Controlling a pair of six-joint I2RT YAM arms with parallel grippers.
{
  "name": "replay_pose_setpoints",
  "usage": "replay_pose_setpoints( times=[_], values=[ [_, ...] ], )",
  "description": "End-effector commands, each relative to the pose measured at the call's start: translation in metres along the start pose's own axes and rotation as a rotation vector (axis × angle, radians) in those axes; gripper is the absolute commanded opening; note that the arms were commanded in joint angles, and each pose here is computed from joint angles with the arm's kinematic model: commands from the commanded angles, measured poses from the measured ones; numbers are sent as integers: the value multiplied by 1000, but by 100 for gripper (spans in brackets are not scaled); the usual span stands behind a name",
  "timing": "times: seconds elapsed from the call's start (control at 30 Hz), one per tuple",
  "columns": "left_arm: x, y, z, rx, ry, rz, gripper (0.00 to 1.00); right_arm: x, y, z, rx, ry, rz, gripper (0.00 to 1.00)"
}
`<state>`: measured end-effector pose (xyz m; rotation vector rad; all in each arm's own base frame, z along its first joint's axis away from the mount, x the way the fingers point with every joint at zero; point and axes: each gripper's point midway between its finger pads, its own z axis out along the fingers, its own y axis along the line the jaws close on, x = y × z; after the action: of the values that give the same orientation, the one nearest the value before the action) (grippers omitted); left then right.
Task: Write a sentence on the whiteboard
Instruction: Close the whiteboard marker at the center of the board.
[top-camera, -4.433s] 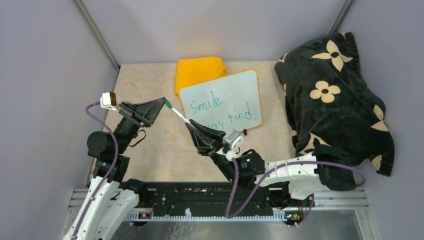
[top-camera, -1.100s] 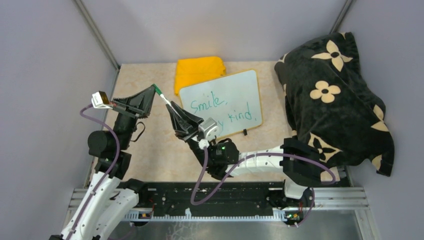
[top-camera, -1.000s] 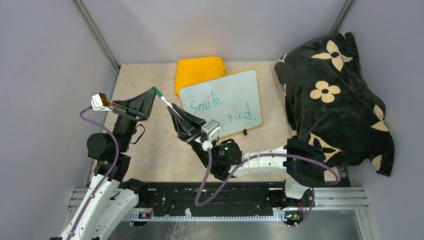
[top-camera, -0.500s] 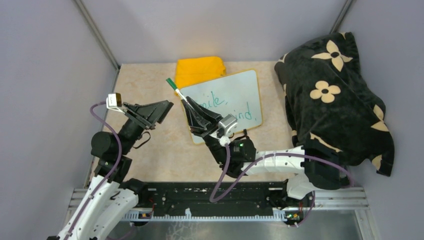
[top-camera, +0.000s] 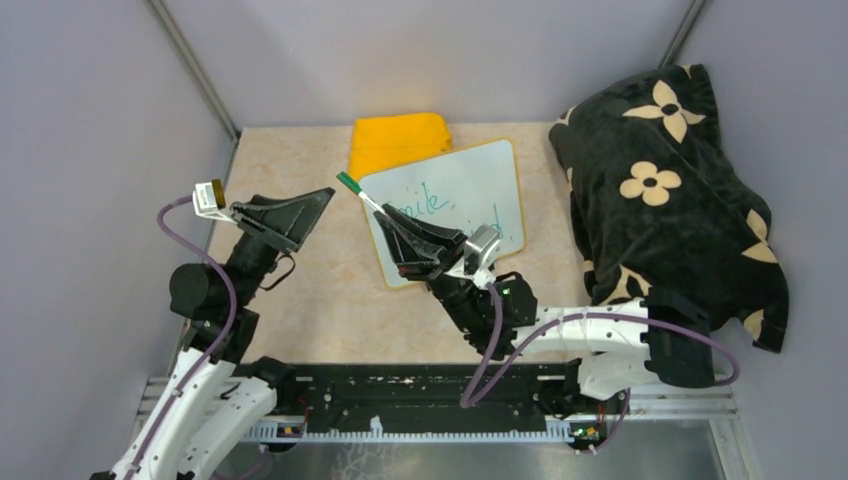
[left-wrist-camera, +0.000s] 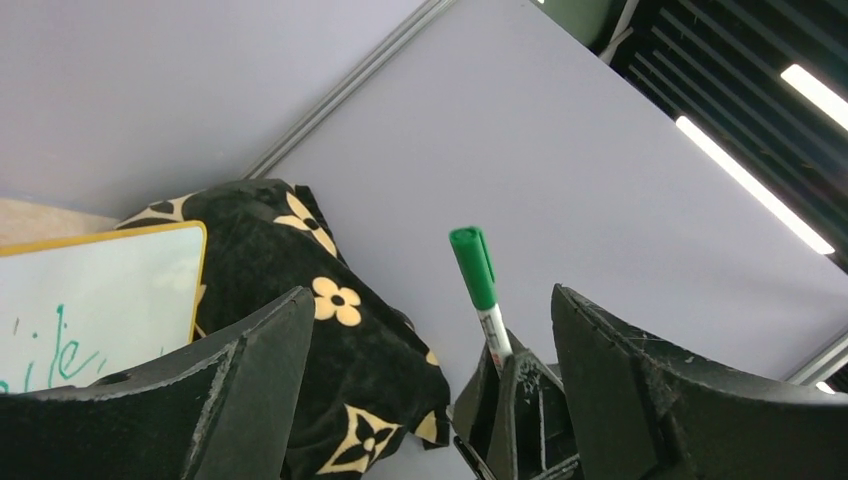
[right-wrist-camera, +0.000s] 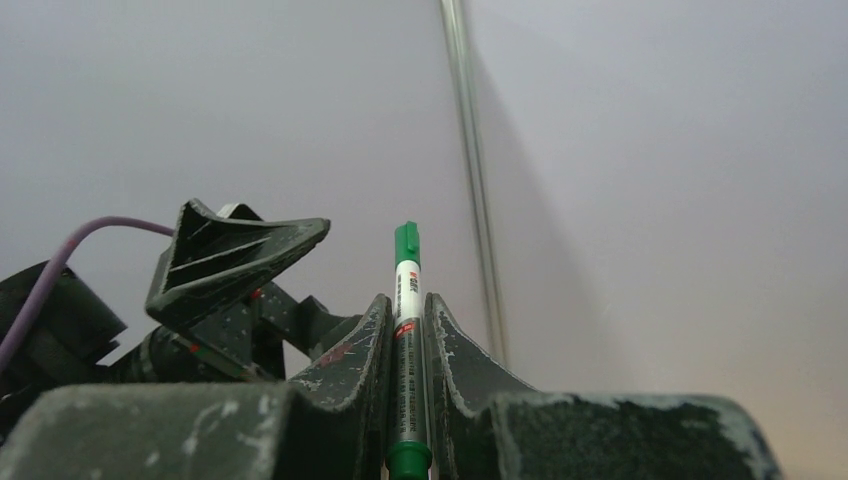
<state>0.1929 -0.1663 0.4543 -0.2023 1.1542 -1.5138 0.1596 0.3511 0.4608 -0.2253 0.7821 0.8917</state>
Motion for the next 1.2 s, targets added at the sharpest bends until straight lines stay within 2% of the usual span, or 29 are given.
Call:
replay_pose_setpoints(
  times=[0.0, 0.33, 0.57, 0.67, 0.87, 1.17],
  values=[
    [-5, -20, 12, 70, 13, 65, 89, -15, 17, 1, -75, -15, 97, 0],
    [0, -24, 21, 105, 53, 65, 64, -10, 24, -2, -109, 18, 127, 0],
    [6, -17, 19, 91, 74, 48, 35, -6, 18, -2, -73, 22, 117, 0],
    [10, -12, 17, 78, 86, 32, 30, -1, 15, 0, -52, 36, 99, 0],
    [24, -4, 17, 68, 154, 12, 1, 7, 12, 3, -20, 44, 83, 0],
    [46, 15, 14, 29, 245, -96, 0, 12, 13, 13, 7, 34, 67, 0]
  ],
)
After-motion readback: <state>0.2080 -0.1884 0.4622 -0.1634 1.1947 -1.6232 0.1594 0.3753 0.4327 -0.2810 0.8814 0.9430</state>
